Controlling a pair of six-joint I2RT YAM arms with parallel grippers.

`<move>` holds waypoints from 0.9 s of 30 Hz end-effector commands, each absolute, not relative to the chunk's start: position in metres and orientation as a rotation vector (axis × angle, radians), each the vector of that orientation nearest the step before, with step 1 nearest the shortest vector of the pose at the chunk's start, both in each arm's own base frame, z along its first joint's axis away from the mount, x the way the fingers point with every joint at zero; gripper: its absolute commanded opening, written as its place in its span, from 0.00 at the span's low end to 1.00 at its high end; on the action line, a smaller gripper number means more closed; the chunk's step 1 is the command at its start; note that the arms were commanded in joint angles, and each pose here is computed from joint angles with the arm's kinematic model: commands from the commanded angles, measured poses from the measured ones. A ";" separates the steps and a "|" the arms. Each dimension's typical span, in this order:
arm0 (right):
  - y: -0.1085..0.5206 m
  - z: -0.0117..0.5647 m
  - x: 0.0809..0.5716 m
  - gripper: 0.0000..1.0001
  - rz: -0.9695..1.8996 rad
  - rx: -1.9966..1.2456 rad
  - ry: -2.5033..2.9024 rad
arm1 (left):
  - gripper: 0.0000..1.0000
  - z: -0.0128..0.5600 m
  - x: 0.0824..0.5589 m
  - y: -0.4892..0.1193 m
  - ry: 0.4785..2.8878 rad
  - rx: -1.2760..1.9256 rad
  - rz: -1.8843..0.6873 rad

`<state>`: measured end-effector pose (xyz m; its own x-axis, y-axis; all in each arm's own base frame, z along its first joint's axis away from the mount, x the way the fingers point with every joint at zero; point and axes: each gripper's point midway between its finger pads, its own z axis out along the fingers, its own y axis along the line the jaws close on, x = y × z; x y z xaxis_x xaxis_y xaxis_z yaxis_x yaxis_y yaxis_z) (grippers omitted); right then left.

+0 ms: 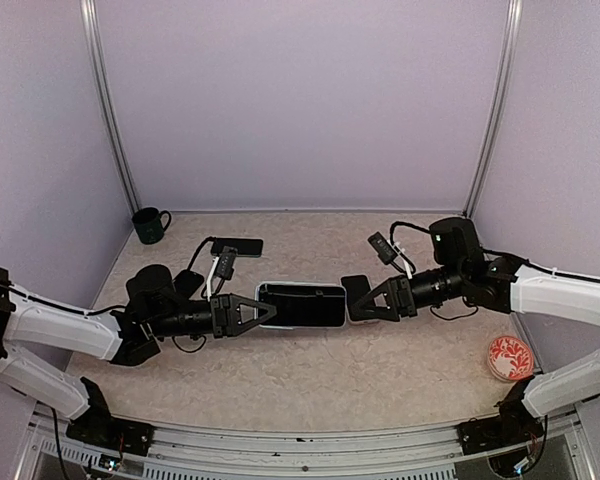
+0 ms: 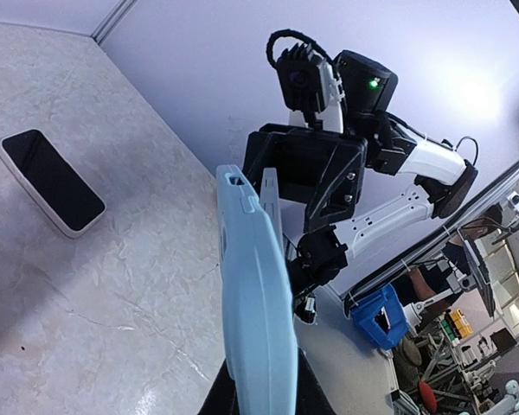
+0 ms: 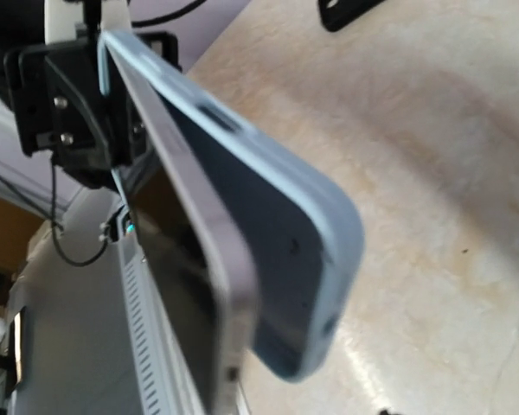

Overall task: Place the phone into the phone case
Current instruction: Press the phone case against the phone.

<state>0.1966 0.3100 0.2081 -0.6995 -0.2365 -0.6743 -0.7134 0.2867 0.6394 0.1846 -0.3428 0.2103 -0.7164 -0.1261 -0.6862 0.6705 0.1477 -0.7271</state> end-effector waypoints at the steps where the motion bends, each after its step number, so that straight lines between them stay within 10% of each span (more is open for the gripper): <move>1: 0.311 0.211 0.188 0.57 1.484 -0.893 2.064 | 0.00 0.244 0.168 -0.341 1.645 0.617 -1.669; 7: 0.314 0.231 0.172 0.57 1.601 -0.980 1.944 | 0.00 0.251 0.157 -0.337 1.610 0.656 -1.687; 12: 0.313 0.249 0.160 0.98 1.691 -1.021 1.817 | 0.00 0.258 0.152 -0.333 1.577 0.659 -1.713; 27: 0.327 0.249 0.169 0.99 1.754 -1.058 1.761 | 0.00 0.282 0.131 -0.334 1.470 0.698 -1.808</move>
<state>0.1704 0.3244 0.2298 -0.6603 -0.2348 -0.7133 -0.7318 -0.0121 0.6814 0.1449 -0.3390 0.2379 -0.6849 -0.0974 -0.7221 0.7256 -0.0006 -0.6882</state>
